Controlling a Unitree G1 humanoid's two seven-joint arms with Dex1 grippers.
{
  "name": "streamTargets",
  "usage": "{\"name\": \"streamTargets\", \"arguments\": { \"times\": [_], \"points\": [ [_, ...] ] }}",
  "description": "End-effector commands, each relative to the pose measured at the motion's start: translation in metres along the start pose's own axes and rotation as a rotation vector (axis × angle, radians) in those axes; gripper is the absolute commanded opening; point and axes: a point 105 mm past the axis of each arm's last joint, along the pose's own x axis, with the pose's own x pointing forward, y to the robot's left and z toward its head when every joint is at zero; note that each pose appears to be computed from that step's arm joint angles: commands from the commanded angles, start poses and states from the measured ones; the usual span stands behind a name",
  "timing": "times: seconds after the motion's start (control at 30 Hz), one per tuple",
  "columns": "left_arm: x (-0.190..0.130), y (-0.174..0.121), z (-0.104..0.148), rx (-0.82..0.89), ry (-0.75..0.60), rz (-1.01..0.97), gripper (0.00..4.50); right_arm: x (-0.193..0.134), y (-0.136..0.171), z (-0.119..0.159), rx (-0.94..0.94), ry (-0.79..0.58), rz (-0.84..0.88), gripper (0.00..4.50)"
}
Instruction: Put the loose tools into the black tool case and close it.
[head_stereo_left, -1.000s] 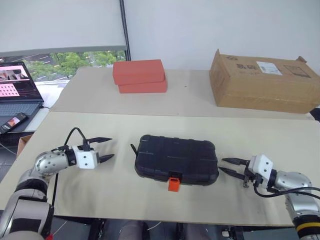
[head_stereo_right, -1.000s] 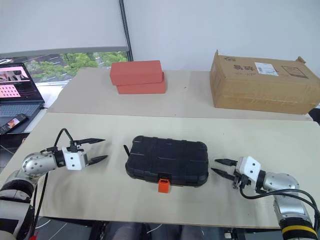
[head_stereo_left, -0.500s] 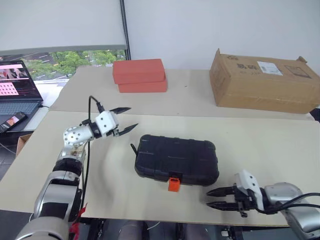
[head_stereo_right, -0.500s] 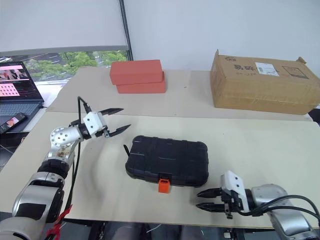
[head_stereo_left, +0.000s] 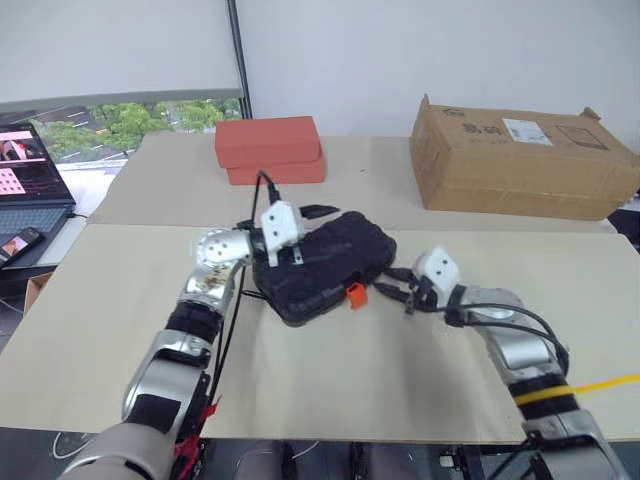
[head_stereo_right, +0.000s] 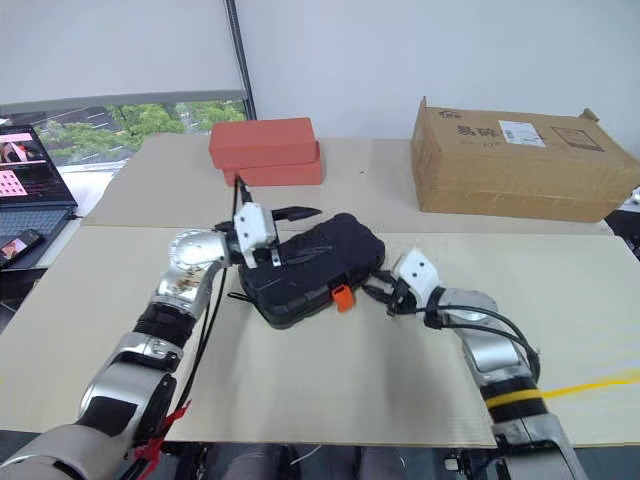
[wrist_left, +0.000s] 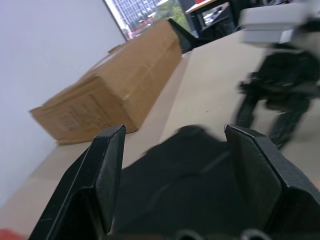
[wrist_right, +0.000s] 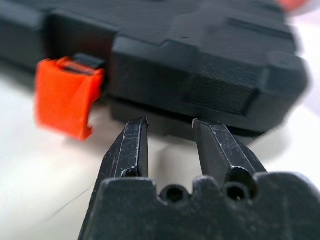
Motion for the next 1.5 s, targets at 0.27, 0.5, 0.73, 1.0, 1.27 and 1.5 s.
{"name": "streamTargets", "arguments": {
  "times": [0.27, 0.5, 0.73, 1.0, 1.27, 1.5],
  "points": [
    [0.002, -0.012, -0.034, -0.103, 0.187, 0.023, 3.37, -0.028, 0.034, 0.004, 0.126, 0.079, 0.122, 1.73],
    [0.006, -0.023, -0.043, -0.137, 0.235, 0.028, 3.37, -0.016, 0.052, 0.004, 0.194, 0.091, 0.095, 1.73],
    [0.005, -0.024, -0.043, -0.138, 0.242, 0.033, 3.37, -0.008, 0.056, 0.005, 0.210, 0.101, 0.067, 1.73],
    [0.006, -0.023, -0.043, -0.140, 0.242, 0.036, 3.37, -0.005, 0.054, 0.004, 0.205, 0.113, 0.027, 2.44],
    [0.006, -0.023, -0.045, -0.145, 0.245, 0.036, 3.37, -0.002, 0.056, 0.015, 0.245, 0.077, 0.026, 2.44],
    [0.005, -0.024, -0.047, -0.149, 0.247, 0.039, 3.37, -0.002, 0.057, 0.013, 0.227, 0.097, 0.019, 2.21]
  ]
}}
